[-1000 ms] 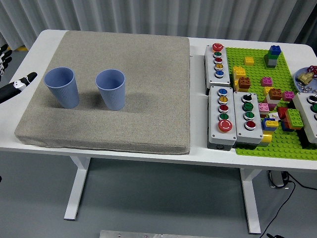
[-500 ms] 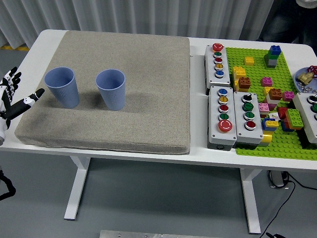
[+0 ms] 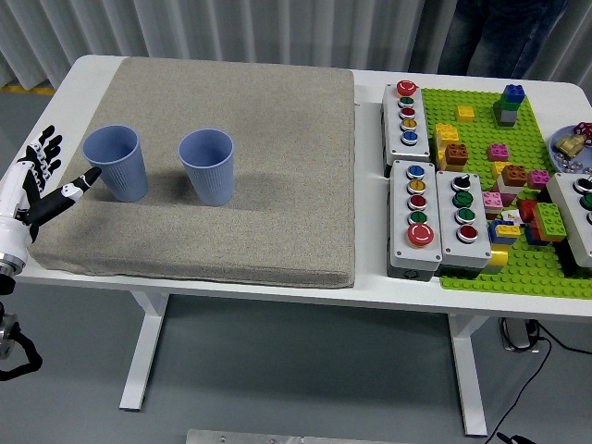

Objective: Pick cup pour cup place

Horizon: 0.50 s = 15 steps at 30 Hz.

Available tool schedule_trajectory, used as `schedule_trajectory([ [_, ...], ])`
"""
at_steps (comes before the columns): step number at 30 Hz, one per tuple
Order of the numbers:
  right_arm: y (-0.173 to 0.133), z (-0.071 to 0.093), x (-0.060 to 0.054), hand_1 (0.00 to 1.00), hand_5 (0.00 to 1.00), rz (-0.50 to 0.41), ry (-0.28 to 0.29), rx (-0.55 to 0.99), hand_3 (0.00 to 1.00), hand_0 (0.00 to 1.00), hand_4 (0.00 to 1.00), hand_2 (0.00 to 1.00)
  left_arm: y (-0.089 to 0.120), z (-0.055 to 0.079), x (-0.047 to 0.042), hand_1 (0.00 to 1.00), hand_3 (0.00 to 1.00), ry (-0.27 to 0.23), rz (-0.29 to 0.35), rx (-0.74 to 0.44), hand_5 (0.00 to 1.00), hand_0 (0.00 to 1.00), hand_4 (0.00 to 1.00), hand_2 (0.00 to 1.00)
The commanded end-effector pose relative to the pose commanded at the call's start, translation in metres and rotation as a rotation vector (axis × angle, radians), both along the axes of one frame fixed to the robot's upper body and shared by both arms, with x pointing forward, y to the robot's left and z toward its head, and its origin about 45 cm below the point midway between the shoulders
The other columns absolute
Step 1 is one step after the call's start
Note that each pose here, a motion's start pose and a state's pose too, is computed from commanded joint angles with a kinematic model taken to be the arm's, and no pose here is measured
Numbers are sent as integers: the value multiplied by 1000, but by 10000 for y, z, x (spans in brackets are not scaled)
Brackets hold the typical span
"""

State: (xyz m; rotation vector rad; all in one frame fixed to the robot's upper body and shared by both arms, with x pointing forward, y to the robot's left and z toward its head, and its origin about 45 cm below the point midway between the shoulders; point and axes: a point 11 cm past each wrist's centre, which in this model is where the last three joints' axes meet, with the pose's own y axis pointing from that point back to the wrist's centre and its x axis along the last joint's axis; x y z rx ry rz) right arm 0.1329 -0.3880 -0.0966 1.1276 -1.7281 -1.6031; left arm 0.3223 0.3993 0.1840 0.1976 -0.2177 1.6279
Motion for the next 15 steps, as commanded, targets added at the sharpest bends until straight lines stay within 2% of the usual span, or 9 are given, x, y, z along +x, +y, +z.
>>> schedule_trajectory([
  [10,-2,4,17,696,399,0,-5,-3,606,765,162,712,-126,-125,72,931,998,31,-34,-77,421,888,963,998],
  [15,0,2,14,696,398,-4,-7,-3,605,765,161,711,-155,-170,78,926,998,40,-36,-91,421,888,964,998],
])
